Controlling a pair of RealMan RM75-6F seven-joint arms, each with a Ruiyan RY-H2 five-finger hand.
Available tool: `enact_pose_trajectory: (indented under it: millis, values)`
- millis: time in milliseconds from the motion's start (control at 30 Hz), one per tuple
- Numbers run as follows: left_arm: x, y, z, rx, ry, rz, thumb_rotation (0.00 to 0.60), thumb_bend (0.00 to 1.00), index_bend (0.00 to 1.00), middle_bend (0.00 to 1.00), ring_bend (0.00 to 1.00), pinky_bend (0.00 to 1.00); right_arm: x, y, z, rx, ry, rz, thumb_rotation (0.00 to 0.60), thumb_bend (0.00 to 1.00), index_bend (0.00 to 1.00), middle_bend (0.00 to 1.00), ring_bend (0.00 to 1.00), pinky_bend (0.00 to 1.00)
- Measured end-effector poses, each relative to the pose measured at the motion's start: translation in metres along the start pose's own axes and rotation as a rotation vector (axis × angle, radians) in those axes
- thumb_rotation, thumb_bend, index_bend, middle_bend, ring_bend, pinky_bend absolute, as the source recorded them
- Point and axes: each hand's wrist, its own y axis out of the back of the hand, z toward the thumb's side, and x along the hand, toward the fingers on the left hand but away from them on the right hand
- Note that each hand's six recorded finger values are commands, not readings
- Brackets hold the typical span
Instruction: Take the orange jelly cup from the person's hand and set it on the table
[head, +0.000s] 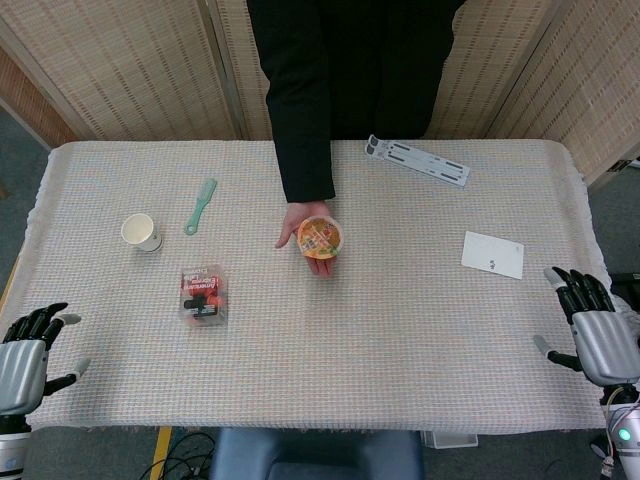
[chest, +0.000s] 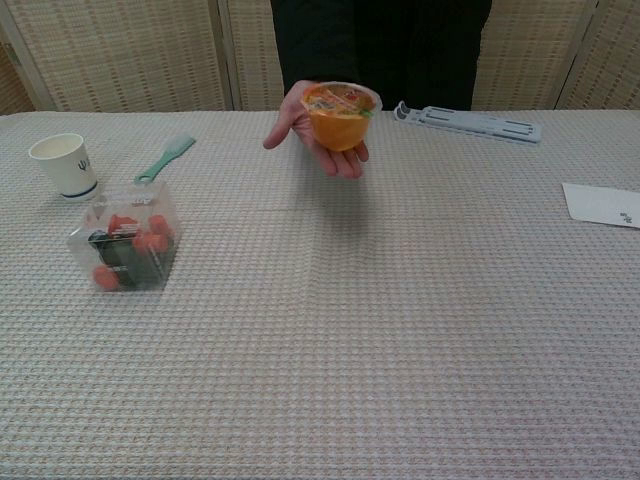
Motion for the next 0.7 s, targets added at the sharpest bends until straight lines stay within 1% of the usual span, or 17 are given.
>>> enact_pose_trajectory:
  millis: [233,367,467,567,700]
  values:
    - [0.000,0.002,-0.003,0.005,0.004,0.001,0.600,0.22,0.33,0.23,0.20,0.24,-0.003,0.003,0.006,0.009,0.024,0.002,0.600,0.25,0.00,0.06,0.00,0.02]
    - [-0.001,0.004,-0.003,0.004,0.003,0.004,0.600,0.22,0.33,0.23,0.20,0.24,-0.013,0.005,0.019,0.011,0.067,0.006,0.600,0.24,0.00,0.05,0.00,0.02]
    - [-0.003,0.005,-0.004,0.004,0.008,0.009,0.600,0.22,0.33,0.23,0.20,0.24,-0.026,0.006,0.033,0.011,0.107,0.024,0.600,0.22,0.00,0.03,0.00,0.02]
    - [-0.006,0.006,-0.006,0.002,0.012,0.009,0.600,0.22,0.34,0.23,0.20,0.24,-0.046,0.005,0.052,0.017,0.161,0.058,0.600,0.21,0.00,0.02,0.00,0.02]
    - [-0.008,0.005,-0.005,0.001,0.013,0.004,0.600,0.22,0.34,0.23,0.20,0.24,-0.083,0.002,0.093,0.034,0.270,0.113,0.600,0.21,0.00,0.01,0.00,0.02]
